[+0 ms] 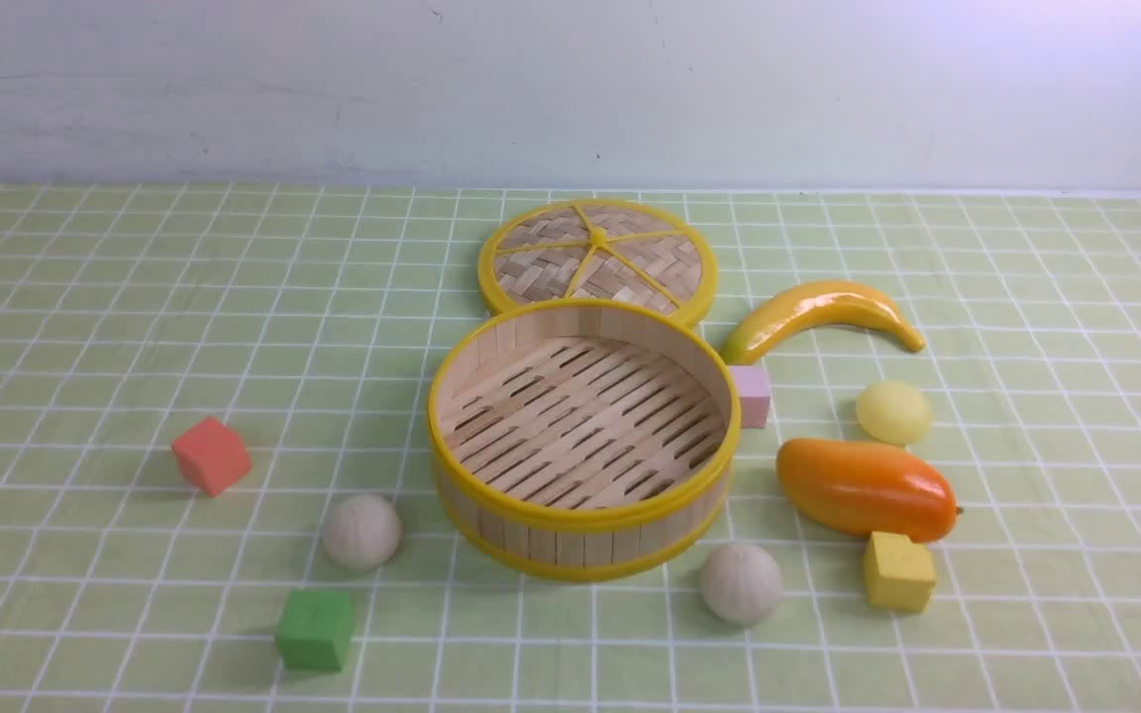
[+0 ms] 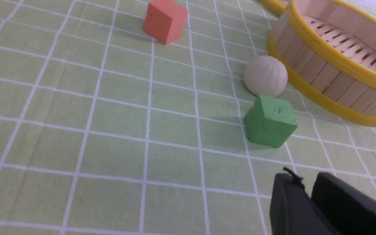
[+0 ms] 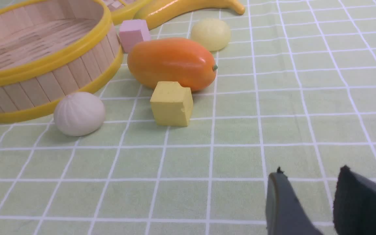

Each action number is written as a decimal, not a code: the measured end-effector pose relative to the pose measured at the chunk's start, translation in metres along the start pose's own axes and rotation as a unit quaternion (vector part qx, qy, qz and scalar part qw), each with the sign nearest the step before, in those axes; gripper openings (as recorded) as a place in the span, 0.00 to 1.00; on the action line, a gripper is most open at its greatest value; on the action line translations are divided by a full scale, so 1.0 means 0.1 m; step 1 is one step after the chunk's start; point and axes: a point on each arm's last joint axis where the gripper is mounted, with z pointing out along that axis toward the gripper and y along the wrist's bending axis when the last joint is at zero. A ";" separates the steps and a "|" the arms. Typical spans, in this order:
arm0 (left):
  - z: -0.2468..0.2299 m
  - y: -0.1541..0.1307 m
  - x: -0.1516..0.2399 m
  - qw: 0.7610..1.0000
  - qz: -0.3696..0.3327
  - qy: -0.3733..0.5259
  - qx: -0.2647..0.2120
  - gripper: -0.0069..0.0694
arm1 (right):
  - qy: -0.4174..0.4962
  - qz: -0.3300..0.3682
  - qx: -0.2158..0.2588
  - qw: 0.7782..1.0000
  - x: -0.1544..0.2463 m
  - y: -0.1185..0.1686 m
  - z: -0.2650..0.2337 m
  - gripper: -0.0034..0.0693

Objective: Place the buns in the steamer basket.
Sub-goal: Use the left arm to grab a steamed stuffed bun

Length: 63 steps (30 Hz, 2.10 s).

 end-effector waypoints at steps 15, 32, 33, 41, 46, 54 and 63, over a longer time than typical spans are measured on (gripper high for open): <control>0.00 0.00 0.00 1.000 0.000 0.000 0.000 0.24 | 0.000 0.000 0.000 1.000 0.00 0.00 0.00 0.38; -0.11 -0.10 -0.40 0.922 -0.344 -0.150 0.097 0.23 | 0.000 0.000 0.000 1.000 0.00 0.00 0.00 0.38; -0.11 -0.12 -0.40 0.924 -0.339 -0.144 0.099 0.23 | 0.000 0.000 0.000 1.000 0.00 0.00 0.00 0.38; -0.15 -0.57 -1.01 0.983 -0.132 0.094 0.085 0.07 | 0.000 0.000 0.000 1.000 0.00 0.00 0.00 0.38; 0.31 -0.54 -1.26 0.960 -0.039 0.278 -0.001 0.07 | 0.000 0.000 0.000 1.000 0.00 0.00 0.00 0.38; 1.25 -0.69 -1.29 0.914 0.036 0.405 0.008 0.07 | 0.000 0.000 0.000 1.000 0.00 0.00 0.00 0.38; 1.98 -1.07 -1.37 0.893 0.123 0.432 0.017 0.07 | 0.000 0.000 0.000 1.000 0.00 0.00 0.00 0.38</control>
